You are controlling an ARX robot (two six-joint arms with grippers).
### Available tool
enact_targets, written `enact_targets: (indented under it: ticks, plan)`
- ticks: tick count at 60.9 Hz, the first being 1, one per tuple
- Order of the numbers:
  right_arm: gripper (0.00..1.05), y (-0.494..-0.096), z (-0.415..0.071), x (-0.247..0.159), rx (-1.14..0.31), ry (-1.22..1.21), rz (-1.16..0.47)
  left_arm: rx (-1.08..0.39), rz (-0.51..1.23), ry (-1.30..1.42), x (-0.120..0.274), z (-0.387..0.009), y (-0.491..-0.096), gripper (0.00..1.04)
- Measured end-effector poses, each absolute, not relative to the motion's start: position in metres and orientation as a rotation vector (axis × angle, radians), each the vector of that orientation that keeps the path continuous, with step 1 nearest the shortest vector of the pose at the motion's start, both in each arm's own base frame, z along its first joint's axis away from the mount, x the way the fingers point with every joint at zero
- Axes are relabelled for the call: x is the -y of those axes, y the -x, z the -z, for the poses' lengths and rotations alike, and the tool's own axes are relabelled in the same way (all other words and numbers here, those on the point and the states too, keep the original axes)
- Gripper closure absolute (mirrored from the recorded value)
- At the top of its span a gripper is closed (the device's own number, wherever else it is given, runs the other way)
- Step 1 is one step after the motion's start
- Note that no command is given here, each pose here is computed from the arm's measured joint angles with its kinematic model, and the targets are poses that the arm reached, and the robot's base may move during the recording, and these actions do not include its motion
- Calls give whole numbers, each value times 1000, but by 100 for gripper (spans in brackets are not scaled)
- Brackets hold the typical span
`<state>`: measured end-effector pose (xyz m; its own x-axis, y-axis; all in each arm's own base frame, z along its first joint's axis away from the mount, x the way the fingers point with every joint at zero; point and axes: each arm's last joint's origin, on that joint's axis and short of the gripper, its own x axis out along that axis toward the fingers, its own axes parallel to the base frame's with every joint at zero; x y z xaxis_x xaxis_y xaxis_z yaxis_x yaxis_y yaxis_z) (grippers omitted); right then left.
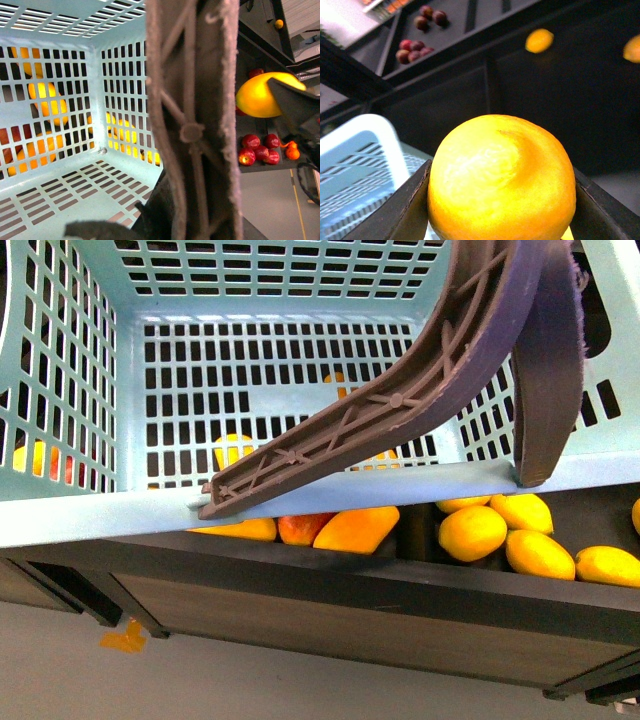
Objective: Pick lemon and mango into basket
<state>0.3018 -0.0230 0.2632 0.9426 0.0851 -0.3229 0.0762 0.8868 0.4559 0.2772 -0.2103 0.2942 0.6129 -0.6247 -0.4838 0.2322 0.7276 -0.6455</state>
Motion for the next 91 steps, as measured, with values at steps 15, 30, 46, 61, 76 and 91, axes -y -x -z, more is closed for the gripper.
enact_targets:
  ticks: [15, 30, 46, 61, 76, 91]
  plan:
    - [42, -289, -273, -49, -310, -386, -96, -761, 526, 570, 210, -294, -277, 100]
    - [42, -278, -254, -98, -344, -271, -196, -761, 526, 571, 210, -294, -277, 100]
    - [9, -277, -240, -99, -370, -257, -155, -761, 526, 570, 210, -294, -277, 100]
    - [9, -279, -252, -70, -296, -260, 18, -768, 526, 572, 210, -294, -277, 100]
    - [39, -252, -239, -45, -10, -82, -10, -762, 518, 568, 210, -294, -278, 100]
    - [78, -215, -212, -26, -9, -21, -5, -765, 523, 569, 210, -294, -278, 100]
